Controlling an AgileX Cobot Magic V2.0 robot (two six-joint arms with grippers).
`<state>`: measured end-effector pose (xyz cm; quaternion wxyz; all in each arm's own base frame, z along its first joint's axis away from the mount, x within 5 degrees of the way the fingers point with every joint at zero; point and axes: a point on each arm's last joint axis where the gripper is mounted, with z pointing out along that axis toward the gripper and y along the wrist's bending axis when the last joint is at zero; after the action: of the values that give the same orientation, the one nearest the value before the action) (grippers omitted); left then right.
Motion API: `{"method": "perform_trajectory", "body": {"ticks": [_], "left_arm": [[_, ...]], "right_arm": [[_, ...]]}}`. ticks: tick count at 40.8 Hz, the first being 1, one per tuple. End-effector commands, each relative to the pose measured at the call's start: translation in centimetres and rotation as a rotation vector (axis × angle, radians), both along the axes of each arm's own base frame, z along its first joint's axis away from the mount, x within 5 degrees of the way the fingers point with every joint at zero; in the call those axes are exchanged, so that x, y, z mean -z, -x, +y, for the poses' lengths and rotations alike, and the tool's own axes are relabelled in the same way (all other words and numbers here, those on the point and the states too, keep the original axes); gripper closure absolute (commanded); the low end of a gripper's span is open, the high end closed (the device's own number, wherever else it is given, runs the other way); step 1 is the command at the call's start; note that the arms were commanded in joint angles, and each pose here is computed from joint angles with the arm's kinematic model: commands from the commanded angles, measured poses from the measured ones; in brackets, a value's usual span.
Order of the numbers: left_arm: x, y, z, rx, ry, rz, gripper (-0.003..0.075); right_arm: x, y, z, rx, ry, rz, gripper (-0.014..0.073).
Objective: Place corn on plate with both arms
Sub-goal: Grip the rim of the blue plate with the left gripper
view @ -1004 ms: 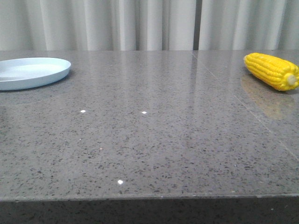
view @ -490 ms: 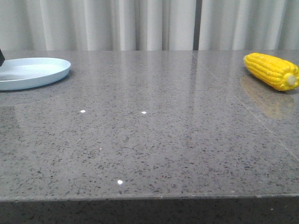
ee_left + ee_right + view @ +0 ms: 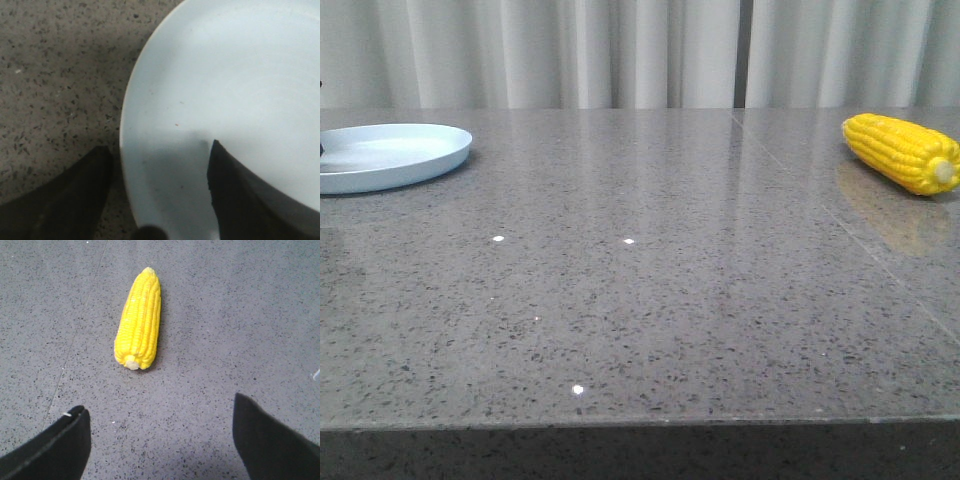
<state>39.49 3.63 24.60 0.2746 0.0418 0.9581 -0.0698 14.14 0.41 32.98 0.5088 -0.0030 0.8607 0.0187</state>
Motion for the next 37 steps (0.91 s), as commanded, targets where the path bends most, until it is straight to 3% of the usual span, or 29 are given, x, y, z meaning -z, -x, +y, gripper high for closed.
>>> {"method": "perform_trajectory", "body": {"ticks": [1, 6, 10, 24, 30, 37], "left_arm": [[-2.2, -0.1, -0.3, -0.016, 0.022, -0.081, 0.0393], [-2.2, -0.2, -0.3, -0.018, 0.021, -0.085, 0.0610], [-2.4, -0.1, -0.3, -0.017, 0.021, -0.091, 0.0740], [-7.3, 1.9, -2.2, 0.009, 0.055, -0.215, 0.0741], [-8.7, 2.8, -5.2, 0.085, 0.081, -0.243, 0.0741], [-8.6, 3.5, -9.4, 0.208, 0.109, -0.200, 0.0741]], "right_arm": [[-1.6, -0.3, -0.1, 0.007, 0.013, -0.099, -0.0007], [-1.6, -0.3, -0.1, 0.007, 0.013, -0.099, -0.0007], [-1.6, -0.3, -0.1, 0.007, 0.013, -0.099, -0.0007], [-1.6, -0.3, -0.1, 0.007, 0.013, -0.099, -0.0007], [-1.6, -0.3, -0.1, 0.007, 0.013, -0.099, -0.0007], [-1.6, -0.3, -0.1, 0.007, 0.013, -0.099, -0.0007]]}}
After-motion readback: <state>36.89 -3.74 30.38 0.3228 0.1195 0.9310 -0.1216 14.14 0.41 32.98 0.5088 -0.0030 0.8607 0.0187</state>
